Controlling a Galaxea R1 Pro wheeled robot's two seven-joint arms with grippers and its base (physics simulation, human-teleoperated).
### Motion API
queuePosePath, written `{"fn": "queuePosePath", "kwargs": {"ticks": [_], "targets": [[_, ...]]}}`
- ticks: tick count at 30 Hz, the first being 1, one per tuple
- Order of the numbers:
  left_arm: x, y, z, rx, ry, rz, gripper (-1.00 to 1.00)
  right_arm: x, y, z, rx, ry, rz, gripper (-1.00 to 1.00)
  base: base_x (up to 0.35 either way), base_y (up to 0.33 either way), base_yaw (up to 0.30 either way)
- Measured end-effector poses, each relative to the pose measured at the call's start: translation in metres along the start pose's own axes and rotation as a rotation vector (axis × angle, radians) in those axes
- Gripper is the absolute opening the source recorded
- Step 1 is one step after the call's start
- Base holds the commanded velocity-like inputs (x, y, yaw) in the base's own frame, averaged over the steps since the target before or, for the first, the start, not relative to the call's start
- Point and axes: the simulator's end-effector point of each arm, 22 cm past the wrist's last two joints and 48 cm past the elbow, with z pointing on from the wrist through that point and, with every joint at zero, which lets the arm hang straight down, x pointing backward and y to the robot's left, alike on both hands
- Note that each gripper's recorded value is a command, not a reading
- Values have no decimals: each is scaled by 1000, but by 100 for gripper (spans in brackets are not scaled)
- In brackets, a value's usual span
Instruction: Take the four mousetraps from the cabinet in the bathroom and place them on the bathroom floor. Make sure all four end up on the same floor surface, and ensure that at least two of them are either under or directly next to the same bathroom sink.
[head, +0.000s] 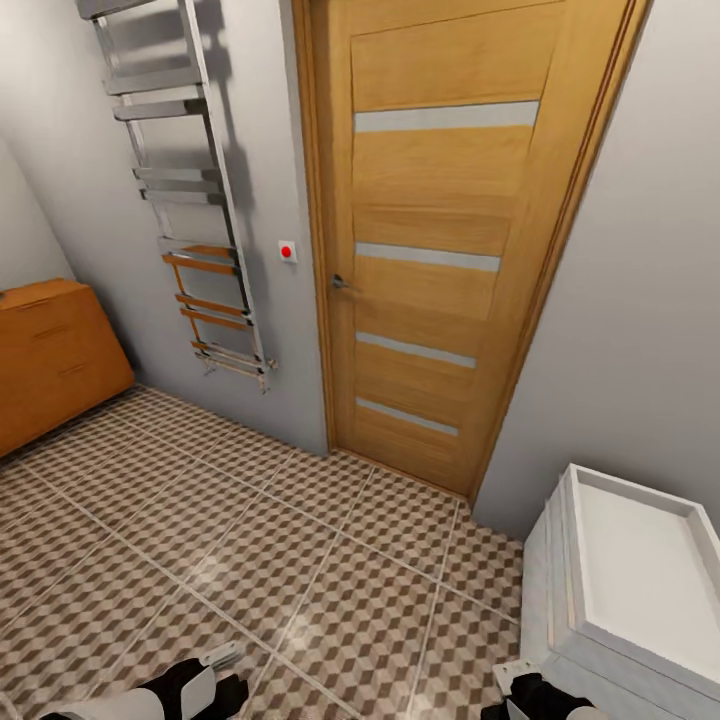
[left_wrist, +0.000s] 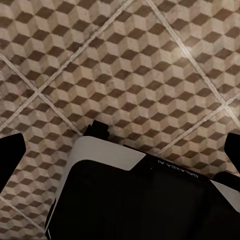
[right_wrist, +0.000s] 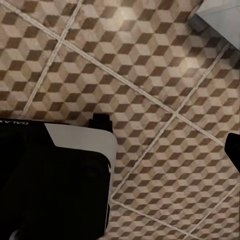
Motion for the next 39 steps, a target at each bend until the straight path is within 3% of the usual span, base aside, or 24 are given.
{"fn": "queuePosePath", "kwargs": {"ticks": [39], "targets": [[-8,1,0,-6,-39,-7,100,0,1,0,-1,0,-2,100,0,0,226]]}}
